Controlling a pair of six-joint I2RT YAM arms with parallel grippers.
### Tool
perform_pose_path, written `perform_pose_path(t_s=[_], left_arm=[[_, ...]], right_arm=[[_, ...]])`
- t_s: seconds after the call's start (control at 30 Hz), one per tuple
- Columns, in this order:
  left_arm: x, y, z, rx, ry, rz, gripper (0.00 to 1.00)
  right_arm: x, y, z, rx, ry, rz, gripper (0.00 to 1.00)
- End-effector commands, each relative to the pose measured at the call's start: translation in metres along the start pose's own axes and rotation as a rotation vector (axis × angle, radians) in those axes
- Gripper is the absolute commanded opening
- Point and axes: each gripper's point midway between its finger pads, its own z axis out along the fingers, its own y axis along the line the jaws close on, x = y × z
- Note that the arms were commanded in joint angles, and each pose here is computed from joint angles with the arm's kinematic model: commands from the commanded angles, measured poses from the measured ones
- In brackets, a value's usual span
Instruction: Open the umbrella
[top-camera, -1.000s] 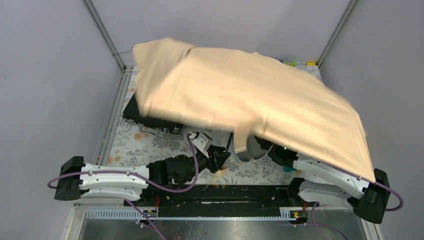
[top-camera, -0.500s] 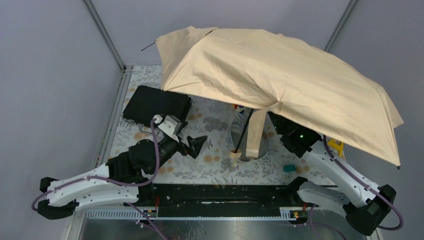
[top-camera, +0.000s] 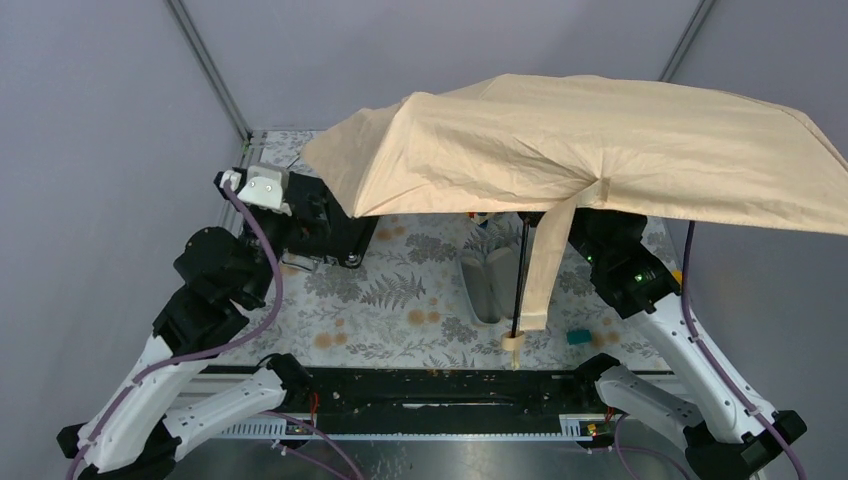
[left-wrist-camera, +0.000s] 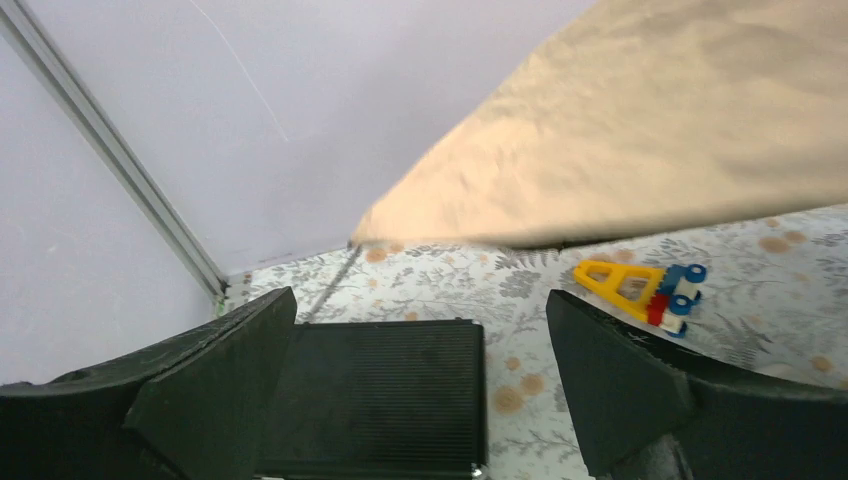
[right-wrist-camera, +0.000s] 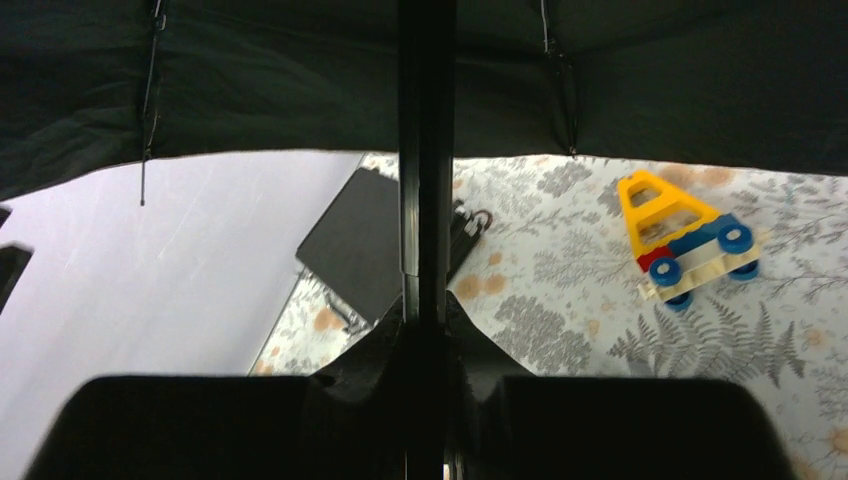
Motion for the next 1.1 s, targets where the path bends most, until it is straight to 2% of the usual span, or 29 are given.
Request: perform_pose_path(t_s=[0.0,0.13,0.23,0.33,0.53,0.63,0.67,0.77,0.8,0.9,1.07], left_arm=[[-0.019,0.000,0.017,0.020,-0.055,0.064,0.99],[-0.018,-0.012,0.016,0.103,-0.111,0.102,0.97],[-0.018,-0.008,0.014,0.082,-0.155,0.105,0.77],[-0.019,-0.009,0.012,0.095,-0.174,0.116,0.51],[-0.022,-0.011,0.018,0.095,-0.195,0.130,0.55],[-0.024,-0.015,0.022,0.109,-0.198,0.135,0.48],[-0.023,-0.016,0.023,0.112,-0.198,0.140,0.40],[-0.022,-0.012,0.027,0.084,-0.196,0.150,0.06],[-0.019,-0.008,0.028,0.059,-0.187,0.147,0.00],[-0.009,0.006,0.025,-0.017,-0.154,0.137,0.00],[0.015,0.024,0.008,-0.097,-0.102,0.098,0.00]], right_arm=[[-0.015,0.034,-0.016,-0.150,-0.012,0.014,0.00],[-0.017,0.037,-0.020,-0.163,-0.011,0.013,0.00],[-0.017,0.040,-0.020,-0.175,-0.006,0.013,0.00],[-0.014,0.040,-0.020,-0.179,0.003,0.015,0.00],[-0.010,0.041,-0.019,-0.190,0.023,0.017,0.00],[-0.007,0.040,-0.020,-0.186,0.030,0.015,0.00],[-0.007,0.039,-0.020,-0.183,0.031,0.014,0.00],[-0.005,0.034,-0.019,-0.164,0.028,0.014,0.00],[-0.006,0.032,-0.018,-0.151,0.021,0.015,0.00],[-0.016,0.017,-0.016,-0.071,-0.044,0.003,0.00],[-0.057,-0.016,-0.011,0.110,-0.271,-0.017,0.00]])
